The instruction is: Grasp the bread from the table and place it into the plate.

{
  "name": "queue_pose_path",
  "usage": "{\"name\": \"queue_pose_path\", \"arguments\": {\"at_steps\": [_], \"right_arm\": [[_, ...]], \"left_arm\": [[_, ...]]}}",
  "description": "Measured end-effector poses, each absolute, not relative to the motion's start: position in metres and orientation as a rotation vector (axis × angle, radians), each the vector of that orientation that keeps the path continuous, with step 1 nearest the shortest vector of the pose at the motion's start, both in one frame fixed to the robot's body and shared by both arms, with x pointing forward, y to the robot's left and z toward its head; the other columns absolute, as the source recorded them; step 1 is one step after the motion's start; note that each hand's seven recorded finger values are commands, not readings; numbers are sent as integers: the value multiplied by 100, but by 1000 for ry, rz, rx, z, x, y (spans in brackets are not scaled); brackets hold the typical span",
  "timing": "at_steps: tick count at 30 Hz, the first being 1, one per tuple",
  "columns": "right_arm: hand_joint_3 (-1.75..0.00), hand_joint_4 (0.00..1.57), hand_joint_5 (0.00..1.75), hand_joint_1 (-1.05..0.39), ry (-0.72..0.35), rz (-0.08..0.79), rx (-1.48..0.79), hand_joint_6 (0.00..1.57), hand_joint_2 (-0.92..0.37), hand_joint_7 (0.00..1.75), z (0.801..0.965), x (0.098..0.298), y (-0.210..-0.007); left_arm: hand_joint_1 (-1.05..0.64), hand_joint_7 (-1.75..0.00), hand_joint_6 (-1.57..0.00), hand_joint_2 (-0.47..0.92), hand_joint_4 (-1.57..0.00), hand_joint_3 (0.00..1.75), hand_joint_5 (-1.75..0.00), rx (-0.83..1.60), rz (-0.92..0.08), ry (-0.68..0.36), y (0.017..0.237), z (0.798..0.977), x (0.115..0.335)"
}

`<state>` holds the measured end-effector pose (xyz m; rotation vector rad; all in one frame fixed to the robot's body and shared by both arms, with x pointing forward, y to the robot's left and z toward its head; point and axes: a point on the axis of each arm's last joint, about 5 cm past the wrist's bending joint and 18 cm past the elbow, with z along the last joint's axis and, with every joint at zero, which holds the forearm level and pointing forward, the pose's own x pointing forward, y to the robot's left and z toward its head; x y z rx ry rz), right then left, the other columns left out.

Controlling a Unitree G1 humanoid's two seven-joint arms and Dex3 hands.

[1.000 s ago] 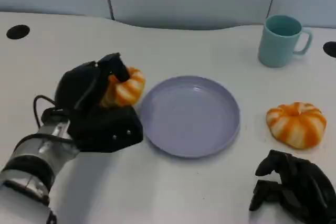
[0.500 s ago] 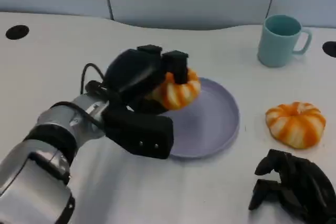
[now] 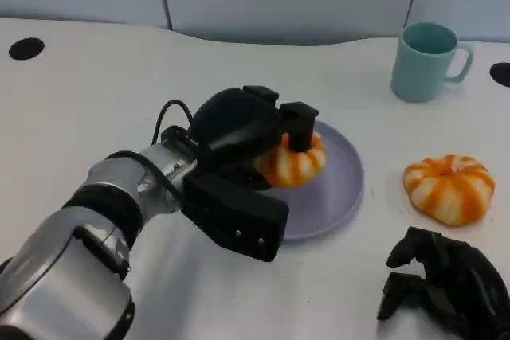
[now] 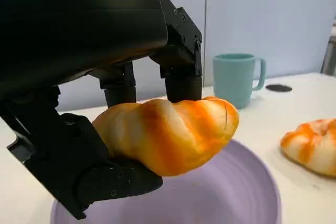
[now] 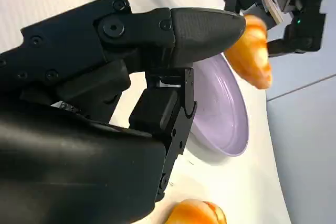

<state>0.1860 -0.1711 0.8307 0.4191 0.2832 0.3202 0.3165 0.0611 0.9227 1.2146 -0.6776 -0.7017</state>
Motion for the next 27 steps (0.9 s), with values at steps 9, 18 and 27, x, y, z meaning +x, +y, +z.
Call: {"name": "queue_pose_path", "arguments": {"at_steps": [9,18,27], "right_arm": [[-42,125,104,-43,280,319,420,115,-92,98,831,184,-170],[-41,125,104,-44,280,316,422,116,-92,98,831,183,-169],[-41,124,104,-44,280,317,423,115,-92,99,831,183,-169]], "left_arm": [[-30,-82,-77,67,-76,66,-128,1268,-757,-582,58,922,317],[-52,-1,-35,91,-26,4,-52,1201,-836,-416,60,927,321],[-73,0,-21,92,0,12,-29,1227,-856,-375,64,928,323]]}}
